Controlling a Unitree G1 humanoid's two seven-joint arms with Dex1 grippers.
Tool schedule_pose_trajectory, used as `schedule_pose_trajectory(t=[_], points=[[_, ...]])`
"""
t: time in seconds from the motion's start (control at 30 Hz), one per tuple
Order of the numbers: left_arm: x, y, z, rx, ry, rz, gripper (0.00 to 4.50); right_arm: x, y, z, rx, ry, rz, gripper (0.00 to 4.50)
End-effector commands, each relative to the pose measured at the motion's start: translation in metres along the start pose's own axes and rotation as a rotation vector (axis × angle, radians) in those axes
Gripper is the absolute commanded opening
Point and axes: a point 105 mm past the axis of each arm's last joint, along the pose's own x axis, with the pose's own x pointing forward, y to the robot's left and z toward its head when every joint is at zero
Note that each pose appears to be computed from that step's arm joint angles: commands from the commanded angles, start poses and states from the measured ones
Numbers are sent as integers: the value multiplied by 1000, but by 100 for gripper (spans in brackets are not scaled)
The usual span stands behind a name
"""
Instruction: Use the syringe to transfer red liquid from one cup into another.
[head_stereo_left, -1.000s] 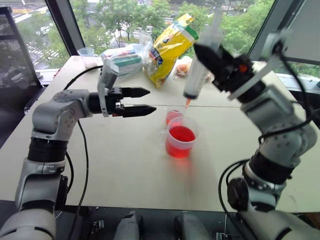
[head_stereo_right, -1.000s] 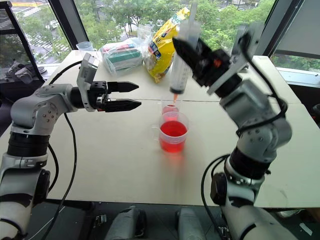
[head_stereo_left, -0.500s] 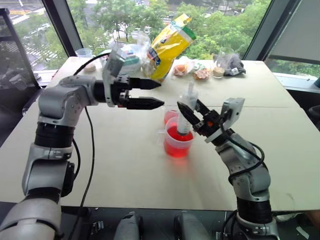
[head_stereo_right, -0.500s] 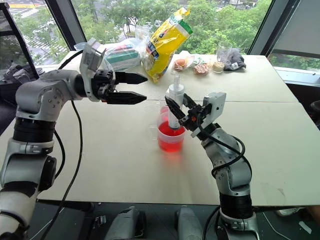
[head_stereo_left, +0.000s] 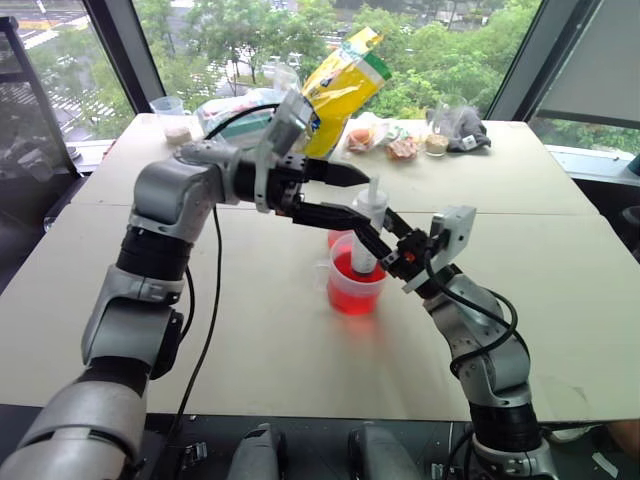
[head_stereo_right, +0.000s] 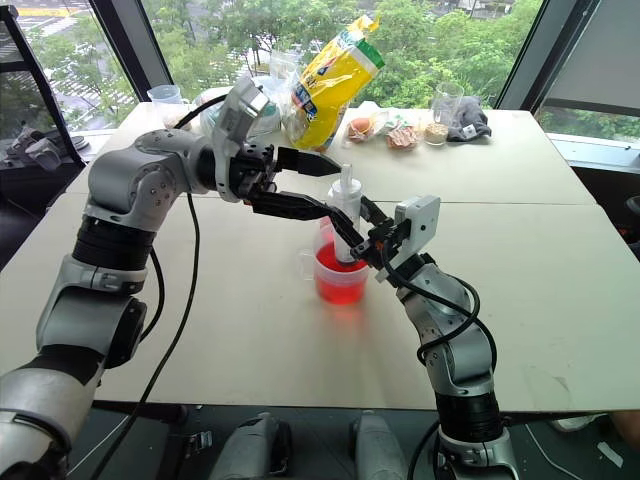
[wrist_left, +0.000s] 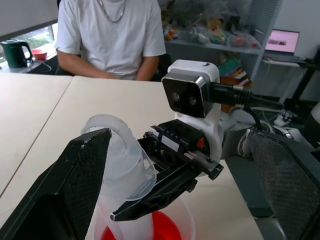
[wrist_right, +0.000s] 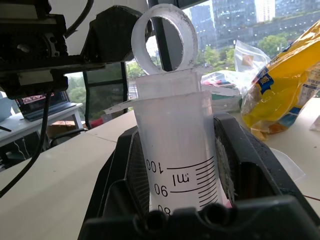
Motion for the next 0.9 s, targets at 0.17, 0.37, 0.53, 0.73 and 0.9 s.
schedule_pose_trajectory(t=[0.17, 0.37, 0.53, 0.73, 0.9], points=[[16, 2, 10, 46, -17, -24, 450, 0, 6, 12, -40, -39, 20, 144], [23, 8, 10, 32, -39, -13, 315, -1, 9, 5, -39, -15, 26, 144], [25, 9, 10, 33, -49, -9, 65, -3, 10, -3, -29, 9, 29, 144], [26, 9, 16, 50, -66, 2, 2, -3, 12, -9, -10, 32, 43, 144], [24, 10, 23, 58, -89, 15, 2, -4, 14, -14, 19, 58, 60, 144]])
